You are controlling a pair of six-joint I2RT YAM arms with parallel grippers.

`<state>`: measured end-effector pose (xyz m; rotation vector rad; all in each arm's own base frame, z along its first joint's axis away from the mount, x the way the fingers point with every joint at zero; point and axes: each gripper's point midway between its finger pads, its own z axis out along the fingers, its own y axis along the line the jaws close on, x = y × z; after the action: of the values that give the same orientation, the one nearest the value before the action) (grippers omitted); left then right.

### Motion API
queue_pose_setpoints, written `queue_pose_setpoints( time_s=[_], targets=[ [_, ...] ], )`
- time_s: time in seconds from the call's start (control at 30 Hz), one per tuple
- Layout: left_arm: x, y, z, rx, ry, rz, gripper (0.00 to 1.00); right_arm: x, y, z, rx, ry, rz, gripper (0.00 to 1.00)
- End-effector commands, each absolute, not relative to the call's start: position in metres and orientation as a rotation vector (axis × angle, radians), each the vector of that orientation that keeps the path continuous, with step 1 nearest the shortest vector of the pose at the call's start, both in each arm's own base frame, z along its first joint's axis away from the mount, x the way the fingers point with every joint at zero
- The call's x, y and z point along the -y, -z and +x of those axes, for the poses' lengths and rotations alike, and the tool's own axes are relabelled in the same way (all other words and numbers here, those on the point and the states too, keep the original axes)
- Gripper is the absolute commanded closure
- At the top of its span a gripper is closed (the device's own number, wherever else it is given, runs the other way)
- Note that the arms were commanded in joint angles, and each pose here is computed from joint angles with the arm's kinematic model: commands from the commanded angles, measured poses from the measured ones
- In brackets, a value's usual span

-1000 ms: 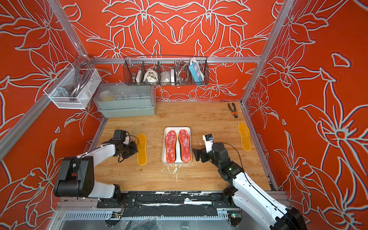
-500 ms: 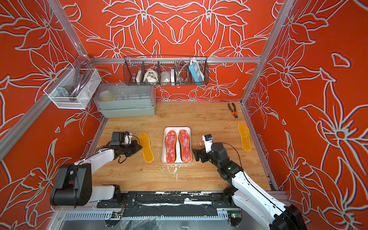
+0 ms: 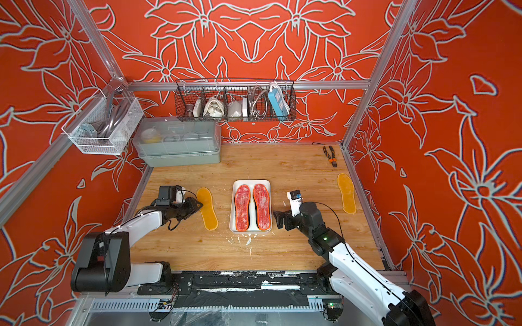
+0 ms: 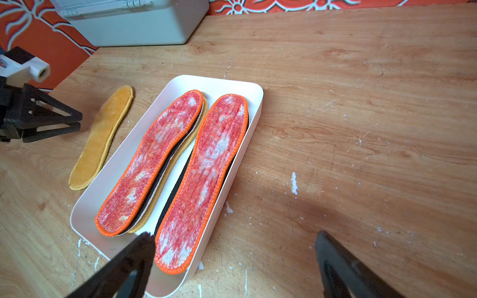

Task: Put the insoles into the storage box
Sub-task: Pick up the insole from the center of the board.

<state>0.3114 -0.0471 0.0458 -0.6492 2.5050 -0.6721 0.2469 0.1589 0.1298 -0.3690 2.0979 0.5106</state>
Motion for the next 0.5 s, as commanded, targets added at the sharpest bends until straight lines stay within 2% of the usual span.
queue_pose_setpoints(
  time_s=[0.0, 0.17, 0.27, 0.3, 0.4, 0.47],
  targets=[
    [0.044, -0.039, 0.314, -2.549, 0.553, -0.646, 0.48, -0.159, -0.128, 0.246, -2.096, -0.519, -0.357, 0.01],
    [0.047, -0.032, 0.321, -2.588, 0.474, -0.631, 0.41, -0.159, -0.129, 0.245, -2.091, -0.521, -0.36, 0.01],
    [0.046, -0.026, 0.324, -2.617, 0.395, -0.625, 0.41, -0.159, -0.13, 0.245, -2.086, -0.522, -0.358, 0.0],
    [0.045, -0.024, 0.325, -2.628, 0.367, -0.624, 0.44, -0.159, -0.13, 0.245, -2.084, -0.524, -0.358, 0.0],
    [0.044, -0.014, 0.327, -2.668, 0.283, -0.629, 0.6, -0.158, -0.131, 0.245, -2.076, -0.524, -0.353, 0.01],
    [0.045, -0.006, 0.329, -2.701, 0.242, -0.622, 0.74, -0.157, -0.132, 0.245, -2.071, -0.523, -0.349, 0.0]
  ],
)
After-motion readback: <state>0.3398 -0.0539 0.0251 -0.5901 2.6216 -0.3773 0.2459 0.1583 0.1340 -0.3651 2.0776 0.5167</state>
